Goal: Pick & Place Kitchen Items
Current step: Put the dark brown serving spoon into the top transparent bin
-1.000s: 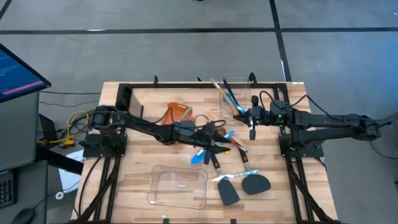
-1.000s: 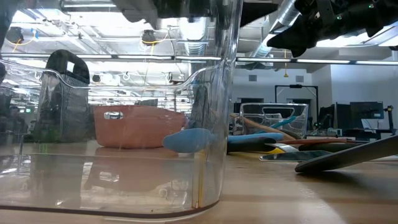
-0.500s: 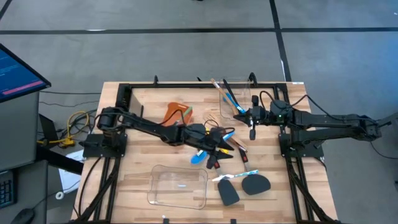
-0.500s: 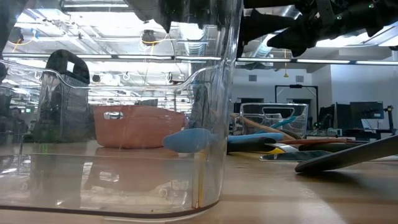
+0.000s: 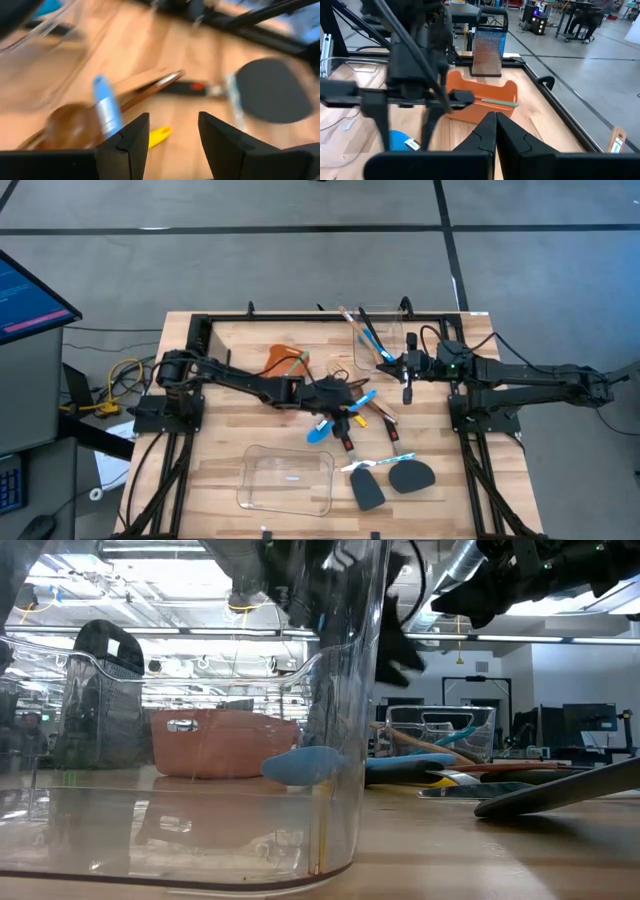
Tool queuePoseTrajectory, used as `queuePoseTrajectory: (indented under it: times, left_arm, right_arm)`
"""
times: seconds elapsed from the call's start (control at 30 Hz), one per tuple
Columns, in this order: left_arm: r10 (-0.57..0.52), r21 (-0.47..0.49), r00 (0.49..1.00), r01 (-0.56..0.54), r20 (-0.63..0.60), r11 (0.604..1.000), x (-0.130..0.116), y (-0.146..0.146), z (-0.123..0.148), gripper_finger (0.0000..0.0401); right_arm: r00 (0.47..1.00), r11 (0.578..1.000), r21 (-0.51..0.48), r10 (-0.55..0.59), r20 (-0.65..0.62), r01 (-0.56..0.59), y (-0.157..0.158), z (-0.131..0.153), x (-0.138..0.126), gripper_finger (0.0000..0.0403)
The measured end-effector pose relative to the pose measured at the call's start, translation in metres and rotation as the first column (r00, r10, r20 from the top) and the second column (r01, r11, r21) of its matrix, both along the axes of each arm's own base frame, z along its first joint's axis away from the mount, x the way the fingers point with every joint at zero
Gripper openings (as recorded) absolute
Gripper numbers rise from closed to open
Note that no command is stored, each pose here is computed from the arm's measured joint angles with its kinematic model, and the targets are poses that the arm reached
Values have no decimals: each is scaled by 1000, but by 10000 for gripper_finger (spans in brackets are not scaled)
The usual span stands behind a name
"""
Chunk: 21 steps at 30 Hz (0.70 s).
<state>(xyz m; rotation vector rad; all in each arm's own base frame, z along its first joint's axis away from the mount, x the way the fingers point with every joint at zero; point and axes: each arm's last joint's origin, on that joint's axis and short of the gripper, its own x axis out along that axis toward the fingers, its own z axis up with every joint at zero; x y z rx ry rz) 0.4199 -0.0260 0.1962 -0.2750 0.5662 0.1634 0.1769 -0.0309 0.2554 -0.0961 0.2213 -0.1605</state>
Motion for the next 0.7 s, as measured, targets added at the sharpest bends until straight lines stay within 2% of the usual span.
queuePoseTrajectory:
  times: [0.23, 0.5, 0.7]
  left_arm:
    - [113, 59, 986, -107, -125, 993, -8, 8, -10, 156]
    - [177, 99, 952, -156, -251, 983, -18, 11, -19, 156]
    - [189, 116, 951, -165, -246, 979, -18, 11, -19, 156]
  right_arm:
    - [1000, 1000, 0, 0, 0, 0, 0, 0, 0, 1]
    - [1000, 1000, 0, 0, 0, 0, 0, 0, 0, 1]
    - [1000, 1000, -1, 0, 4, 0, 0, 0, 0, 1]
